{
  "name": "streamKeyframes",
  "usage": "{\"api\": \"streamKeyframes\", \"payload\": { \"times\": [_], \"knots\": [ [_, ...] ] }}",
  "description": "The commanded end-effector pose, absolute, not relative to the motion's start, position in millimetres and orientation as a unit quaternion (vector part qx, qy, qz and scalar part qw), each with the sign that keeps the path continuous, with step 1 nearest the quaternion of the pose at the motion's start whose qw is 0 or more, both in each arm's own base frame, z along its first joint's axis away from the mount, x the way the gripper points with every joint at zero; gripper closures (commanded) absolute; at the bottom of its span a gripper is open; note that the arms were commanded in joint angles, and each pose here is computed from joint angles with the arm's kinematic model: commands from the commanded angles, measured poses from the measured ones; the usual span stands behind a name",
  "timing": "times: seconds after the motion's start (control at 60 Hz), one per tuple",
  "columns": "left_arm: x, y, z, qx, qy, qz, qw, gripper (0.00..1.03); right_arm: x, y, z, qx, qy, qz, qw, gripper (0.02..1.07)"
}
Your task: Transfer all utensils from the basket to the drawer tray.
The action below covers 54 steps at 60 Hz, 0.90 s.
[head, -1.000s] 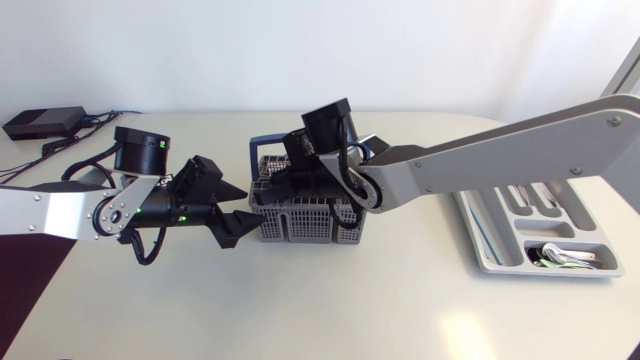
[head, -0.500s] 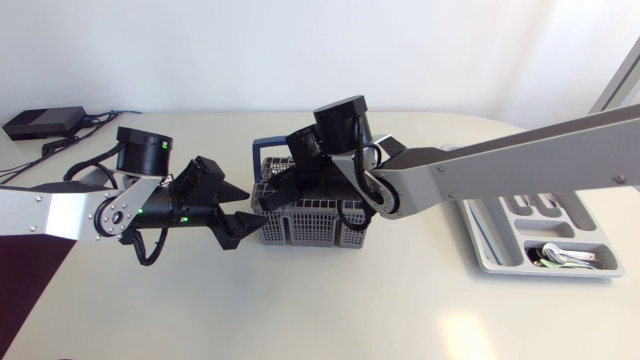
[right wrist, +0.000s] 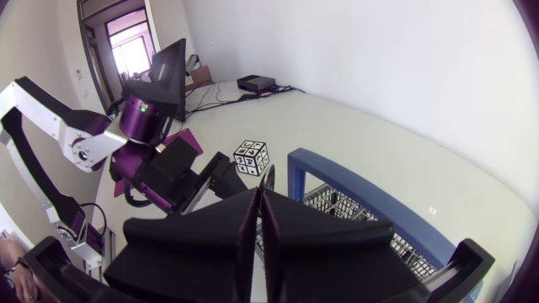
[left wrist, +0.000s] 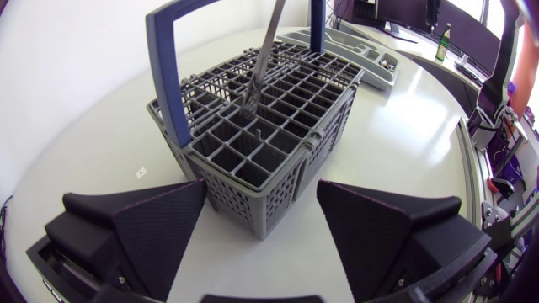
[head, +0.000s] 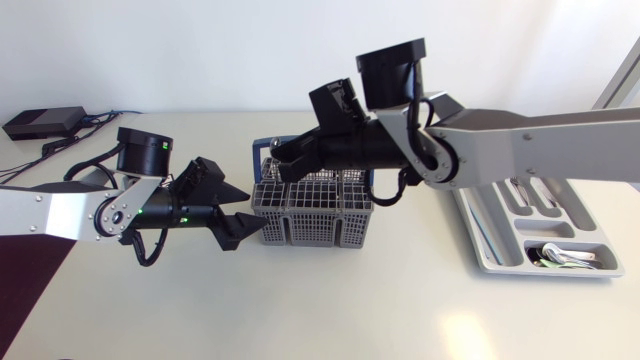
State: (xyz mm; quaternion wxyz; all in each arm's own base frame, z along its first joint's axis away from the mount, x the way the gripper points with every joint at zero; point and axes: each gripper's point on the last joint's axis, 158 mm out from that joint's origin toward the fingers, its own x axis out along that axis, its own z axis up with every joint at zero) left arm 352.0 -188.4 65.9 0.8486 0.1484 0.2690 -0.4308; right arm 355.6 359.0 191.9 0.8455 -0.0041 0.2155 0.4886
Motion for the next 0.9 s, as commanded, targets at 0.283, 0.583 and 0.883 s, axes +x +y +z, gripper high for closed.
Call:
{"api": "streamKeyframes", "payload": {
  "times": [0.283,0.583,0.883],
  "knots": [
    [342.7,-192.4,86.2,0.143,0.26,-0.443,0.846,0.11,327.9,288.2,258.6,-0.013,0.206,0.475,0.856,1.01],
    [338.1,-192.1,96.6,0.142,0.26,-0.443,0.847,0.11,307.6,166.6,202.0,-0.1,0.314,0.391,0.859,1.01],
    [338.2,-190.0,100.9,0.143,0.268,-0.44,0.845,0.11,283.9,-16.0,120.5,-0.224,0.41,0.27,0.842,1.01]
  ]
}}
